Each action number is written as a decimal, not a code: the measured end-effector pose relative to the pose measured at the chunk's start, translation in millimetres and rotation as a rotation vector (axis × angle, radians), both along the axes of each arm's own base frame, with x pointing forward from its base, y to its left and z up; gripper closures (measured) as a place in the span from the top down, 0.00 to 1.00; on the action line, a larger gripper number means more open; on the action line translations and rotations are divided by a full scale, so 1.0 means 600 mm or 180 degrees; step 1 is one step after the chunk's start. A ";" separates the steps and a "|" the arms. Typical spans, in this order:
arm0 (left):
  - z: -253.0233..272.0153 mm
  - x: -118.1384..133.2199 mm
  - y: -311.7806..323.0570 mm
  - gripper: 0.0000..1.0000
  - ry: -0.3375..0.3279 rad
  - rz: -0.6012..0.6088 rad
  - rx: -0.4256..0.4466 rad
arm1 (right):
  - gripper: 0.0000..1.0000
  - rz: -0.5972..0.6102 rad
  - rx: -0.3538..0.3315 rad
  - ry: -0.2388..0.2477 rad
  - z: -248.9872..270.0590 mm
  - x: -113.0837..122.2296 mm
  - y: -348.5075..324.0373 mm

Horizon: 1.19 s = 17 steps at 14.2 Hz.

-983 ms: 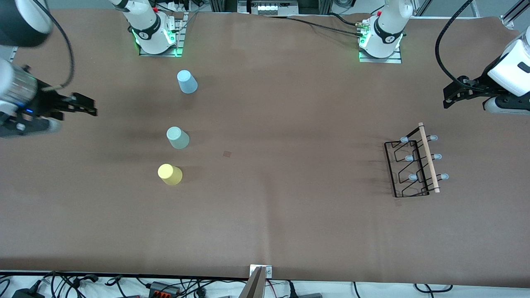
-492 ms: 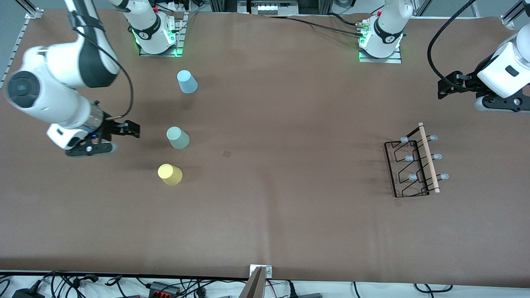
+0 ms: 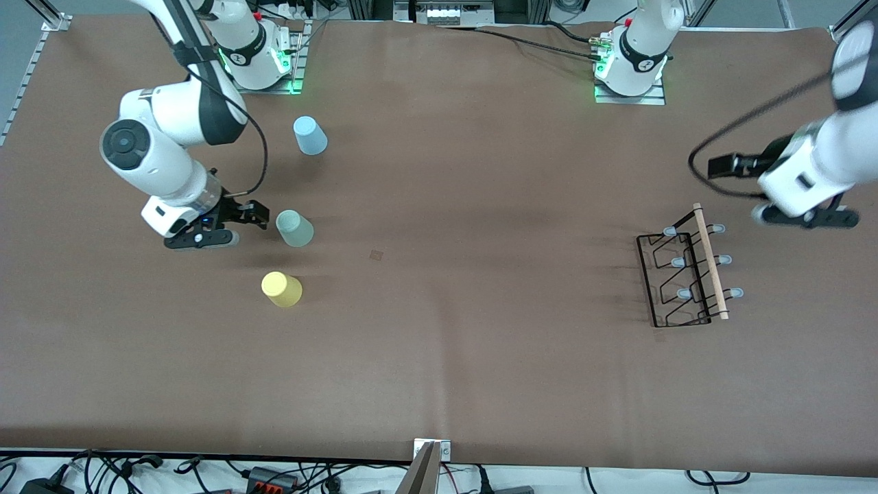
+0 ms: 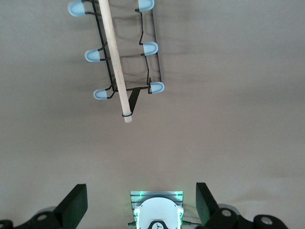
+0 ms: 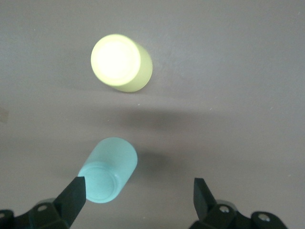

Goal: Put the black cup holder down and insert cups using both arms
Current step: 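Grasp the teal cup with the right gripper while the left gripper reaches the rack, then grasp the wooden handle of the black rack with the left gripper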

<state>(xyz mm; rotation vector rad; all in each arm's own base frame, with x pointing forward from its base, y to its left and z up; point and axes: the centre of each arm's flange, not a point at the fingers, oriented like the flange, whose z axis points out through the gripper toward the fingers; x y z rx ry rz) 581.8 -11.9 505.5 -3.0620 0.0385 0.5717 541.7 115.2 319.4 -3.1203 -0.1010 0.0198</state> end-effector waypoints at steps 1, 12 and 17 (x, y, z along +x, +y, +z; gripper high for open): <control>-0.033 0.020 0.016 1.00 -0.0038 0.0048 -0.0013 | 1.00 -0.0109 0.0004 -0.0022 -0.007 -0.002 0.018; -0.268 0.066 0.069 1.00 -0.0900 0.0194 -0.0071 | 1.00 -0.0223 0.0032 -0.0083 -0.110 -0.026 0.081; -0.303 0.042 0.081 0.71 -0.0840 0.0320 -0.0045 | 1.00 -0.0209 0.0050 -0.0144 -0.139 -0.055 0.084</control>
